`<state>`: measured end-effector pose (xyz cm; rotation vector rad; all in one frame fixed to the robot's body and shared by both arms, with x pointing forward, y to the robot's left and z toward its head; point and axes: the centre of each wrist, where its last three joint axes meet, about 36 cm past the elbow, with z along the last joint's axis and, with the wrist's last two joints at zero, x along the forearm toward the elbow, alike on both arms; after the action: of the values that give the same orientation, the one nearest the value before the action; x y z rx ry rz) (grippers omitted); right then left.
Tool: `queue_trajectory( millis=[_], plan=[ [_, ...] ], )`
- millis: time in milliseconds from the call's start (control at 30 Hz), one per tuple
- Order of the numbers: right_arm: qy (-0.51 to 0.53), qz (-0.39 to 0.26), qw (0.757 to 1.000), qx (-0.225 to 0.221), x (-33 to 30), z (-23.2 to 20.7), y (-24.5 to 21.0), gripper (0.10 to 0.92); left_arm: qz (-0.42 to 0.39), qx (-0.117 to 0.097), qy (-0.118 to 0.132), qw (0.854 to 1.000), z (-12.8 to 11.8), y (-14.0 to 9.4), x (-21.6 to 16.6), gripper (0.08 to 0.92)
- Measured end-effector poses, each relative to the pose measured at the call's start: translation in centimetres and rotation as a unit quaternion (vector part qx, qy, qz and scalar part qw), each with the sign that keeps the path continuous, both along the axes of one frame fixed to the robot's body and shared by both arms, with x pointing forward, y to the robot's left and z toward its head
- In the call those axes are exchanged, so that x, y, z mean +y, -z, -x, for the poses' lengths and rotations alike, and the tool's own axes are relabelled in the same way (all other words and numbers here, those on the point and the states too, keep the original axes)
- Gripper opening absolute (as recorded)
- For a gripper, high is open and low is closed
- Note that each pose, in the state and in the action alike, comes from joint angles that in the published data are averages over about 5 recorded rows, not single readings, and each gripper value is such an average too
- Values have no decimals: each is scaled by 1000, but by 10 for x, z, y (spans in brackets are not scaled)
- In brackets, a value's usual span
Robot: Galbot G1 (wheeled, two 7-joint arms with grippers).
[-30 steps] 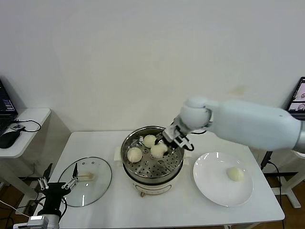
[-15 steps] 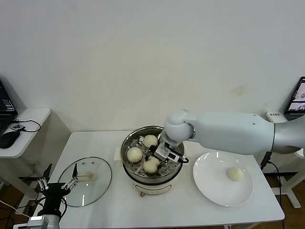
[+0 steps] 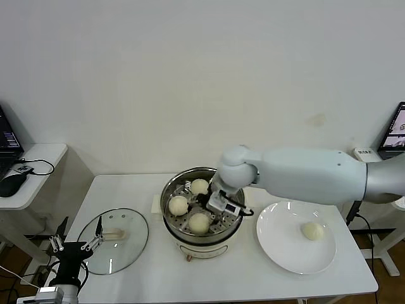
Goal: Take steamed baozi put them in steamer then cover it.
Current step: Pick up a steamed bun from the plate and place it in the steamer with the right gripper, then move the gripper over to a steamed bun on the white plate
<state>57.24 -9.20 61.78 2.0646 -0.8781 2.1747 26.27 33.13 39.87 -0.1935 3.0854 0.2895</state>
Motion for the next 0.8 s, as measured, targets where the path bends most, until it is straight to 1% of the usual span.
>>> queue_trajectory(
  millis=[133,300,533,800],
  plan=[
    [45,-11,999,-16,-24,-4,-23,822,-3,-1,3,1000,-1,-2,1,823],
    [152,-25,988,-26,-72,-5,-48,823,-9,0,8,1000,-2,-4,2,823],
    [317,-37,947,-25,-155,7,-54,823,-13,4,17,1000,-4,-2,0,823],
    [440,-31,898,3,-250,30,-17,823,-17,7,26,999,-5,-1,-2,823]
  ],
)
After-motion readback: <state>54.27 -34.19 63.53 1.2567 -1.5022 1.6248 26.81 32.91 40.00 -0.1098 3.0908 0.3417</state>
